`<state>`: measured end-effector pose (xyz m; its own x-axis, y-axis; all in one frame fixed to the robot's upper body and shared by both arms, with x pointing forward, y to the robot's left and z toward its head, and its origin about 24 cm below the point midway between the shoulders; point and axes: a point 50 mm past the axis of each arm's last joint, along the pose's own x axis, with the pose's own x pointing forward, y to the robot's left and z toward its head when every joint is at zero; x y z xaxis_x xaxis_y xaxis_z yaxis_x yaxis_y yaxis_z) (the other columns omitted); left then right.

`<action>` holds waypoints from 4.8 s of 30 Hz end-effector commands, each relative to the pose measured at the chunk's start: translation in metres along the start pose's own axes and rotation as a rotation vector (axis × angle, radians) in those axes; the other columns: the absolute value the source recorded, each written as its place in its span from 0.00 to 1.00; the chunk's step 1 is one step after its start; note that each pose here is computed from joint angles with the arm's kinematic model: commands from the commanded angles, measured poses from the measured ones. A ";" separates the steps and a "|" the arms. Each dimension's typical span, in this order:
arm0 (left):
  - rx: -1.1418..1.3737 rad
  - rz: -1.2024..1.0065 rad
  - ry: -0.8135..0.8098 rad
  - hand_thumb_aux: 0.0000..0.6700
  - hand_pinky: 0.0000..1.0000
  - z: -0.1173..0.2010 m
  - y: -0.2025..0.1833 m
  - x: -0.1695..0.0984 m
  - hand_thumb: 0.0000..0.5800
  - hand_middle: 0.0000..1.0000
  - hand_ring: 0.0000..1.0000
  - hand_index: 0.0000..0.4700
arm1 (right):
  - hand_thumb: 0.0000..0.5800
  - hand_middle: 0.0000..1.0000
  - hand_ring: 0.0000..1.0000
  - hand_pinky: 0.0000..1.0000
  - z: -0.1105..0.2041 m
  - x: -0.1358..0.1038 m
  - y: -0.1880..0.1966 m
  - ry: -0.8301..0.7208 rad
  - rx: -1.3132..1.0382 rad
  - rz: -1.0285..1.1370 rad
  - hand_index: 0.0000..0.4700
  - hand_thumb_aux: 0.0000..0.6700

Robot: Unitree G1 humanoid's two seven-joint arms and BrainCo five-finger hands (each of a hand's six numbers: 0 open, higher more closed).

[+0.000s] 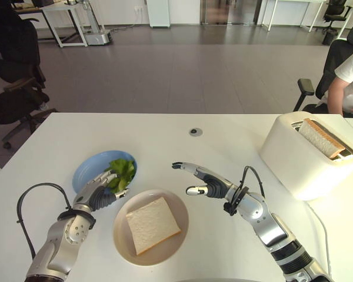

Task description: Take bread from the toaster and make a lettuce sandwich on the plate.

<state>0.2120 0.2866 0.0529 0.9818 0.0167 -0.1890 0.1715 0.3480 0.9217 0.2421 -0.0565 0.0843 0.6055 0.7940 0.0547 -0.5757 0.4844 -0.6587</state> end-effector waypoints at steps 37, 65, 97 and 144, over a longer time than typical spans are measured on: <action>0.059 -0.058 0.075 0.99 0.00 -0.012 -0.007 0.033 1.00 0.00 0.00 0.99 | 0.00 0.00 0.00 0.00 -0.004 -0.002 -0.004 0.020 -0.005 -0.015 0.00 0.00; 0.111 -0.012 0.034 0.22 0.00 -0.007 -0.002 0.035 0.39 0.00 0.00 0.22 | 0.00 0.00 0.00 0.00 -0.004 -0.002 -0.003 0.019 -0.001 -0.008 0.00 0.00; -0.142 -0.156 -0.484 1.00 0.00 0.121 -0.025 -0.094 1.00 0.00 0.00 1.00 | 0.00 0.00 0.00 0.00 -0.010 -0.008 -0.012 0.033 -0.014 -0.033 0.00 0.00; -0.836 0.175 -0.689 0.00 0.00 0.115 -0.010 -0.086 0.00 0.00 0.00 0.00 | 0.00 0.00 0.00 0.00 -0.027 -0.198 -0.202 0.676 -0.721 -0.511 0.00 0.00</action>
<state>0.1352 0.1701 0.1030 0.8615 -0.3073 0.4042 0.1687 0.9241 0.3430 0.2577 -0.3028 0.1991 0.9549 0.1703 0.2430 0.2058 0.2100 -0.9558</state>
